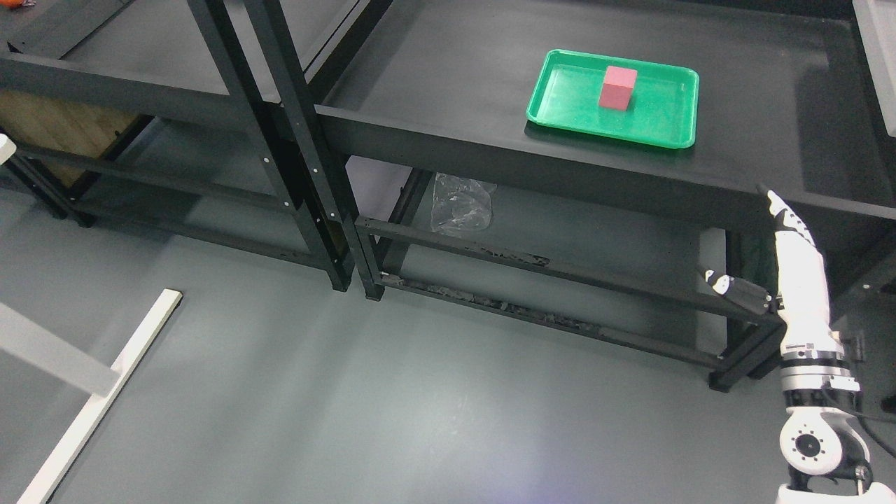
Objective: Pick pink block from left shelf to tray
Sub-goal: 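Approach the green tray on the shelf with the right hand, then reach the right hand into the green tray over the pink block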
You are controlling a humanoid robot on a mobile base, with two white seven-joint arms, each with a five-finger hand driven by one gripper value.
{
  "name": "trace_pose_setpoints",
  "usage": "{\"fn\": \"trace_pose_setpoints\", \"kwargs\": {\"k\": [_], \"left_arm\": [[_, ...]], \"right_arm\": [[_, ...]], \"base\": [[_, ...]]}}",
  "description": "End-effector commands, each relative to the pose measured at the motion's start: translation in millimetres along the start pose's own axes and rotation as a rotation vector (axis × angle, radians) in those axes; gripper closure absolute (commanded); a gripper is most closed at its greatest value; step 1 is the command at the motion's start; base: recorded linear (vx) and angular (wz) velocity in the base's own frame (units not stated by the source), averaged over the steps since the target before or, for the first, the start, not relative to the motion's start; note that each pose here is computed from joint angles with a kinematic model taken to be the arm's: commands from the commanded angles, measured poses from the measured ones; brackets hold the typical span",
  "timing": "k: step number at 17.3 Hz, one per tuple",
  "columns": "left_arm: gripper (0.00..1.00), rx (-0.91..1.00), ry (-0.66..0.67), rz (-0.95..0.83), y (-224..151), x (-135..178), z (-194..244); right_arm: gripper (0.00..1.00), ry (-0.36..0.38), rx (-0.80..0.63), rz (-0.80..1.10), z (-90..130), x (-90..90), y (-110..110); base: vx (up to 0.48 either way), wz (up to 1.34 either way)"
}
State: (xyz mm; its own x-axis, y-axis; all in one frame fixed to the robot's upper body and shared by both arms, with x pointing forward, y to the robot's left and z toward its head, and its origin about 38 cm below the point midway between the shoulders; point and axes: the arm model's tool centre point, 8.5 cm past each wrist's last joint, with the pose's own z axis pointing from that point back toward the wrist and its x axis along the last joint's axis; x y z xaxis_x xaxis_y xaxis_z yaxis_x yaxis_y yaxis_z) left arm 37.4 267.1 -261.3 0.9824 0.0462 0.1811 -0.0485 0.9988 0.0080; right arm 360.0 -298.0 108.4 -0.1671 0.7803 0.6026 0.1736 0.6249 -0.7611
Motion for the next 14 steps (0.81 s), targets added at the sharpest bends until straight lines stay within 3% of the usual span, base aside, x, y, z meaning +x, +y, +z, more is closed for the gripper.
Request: {"fn": "trace_pose_setpoints", "kwargs": {"k": [1,9,14], "left_arm": [[0.00,0.018,0.008,-0.004,11.6,-5.2,1.6],[0.00,0.018,0.008,-0.004,11.6,-5.2,1.6],[0.00,0.018,0.008,-0.004,11.6,-5.2,1.6]], "right_arm": [[0.00,-0.003,0.003,0.006,0.3,-1.0,-1.3],[0.00,-0.001,0.016,0.006,1.8,-1.2,1.6],[0.00,-0.026,0.077,0.008,4.0,8.6,19.6]], "base": [[0.290,0.00],[0.299,0.04],[0.291,0.07]]}}
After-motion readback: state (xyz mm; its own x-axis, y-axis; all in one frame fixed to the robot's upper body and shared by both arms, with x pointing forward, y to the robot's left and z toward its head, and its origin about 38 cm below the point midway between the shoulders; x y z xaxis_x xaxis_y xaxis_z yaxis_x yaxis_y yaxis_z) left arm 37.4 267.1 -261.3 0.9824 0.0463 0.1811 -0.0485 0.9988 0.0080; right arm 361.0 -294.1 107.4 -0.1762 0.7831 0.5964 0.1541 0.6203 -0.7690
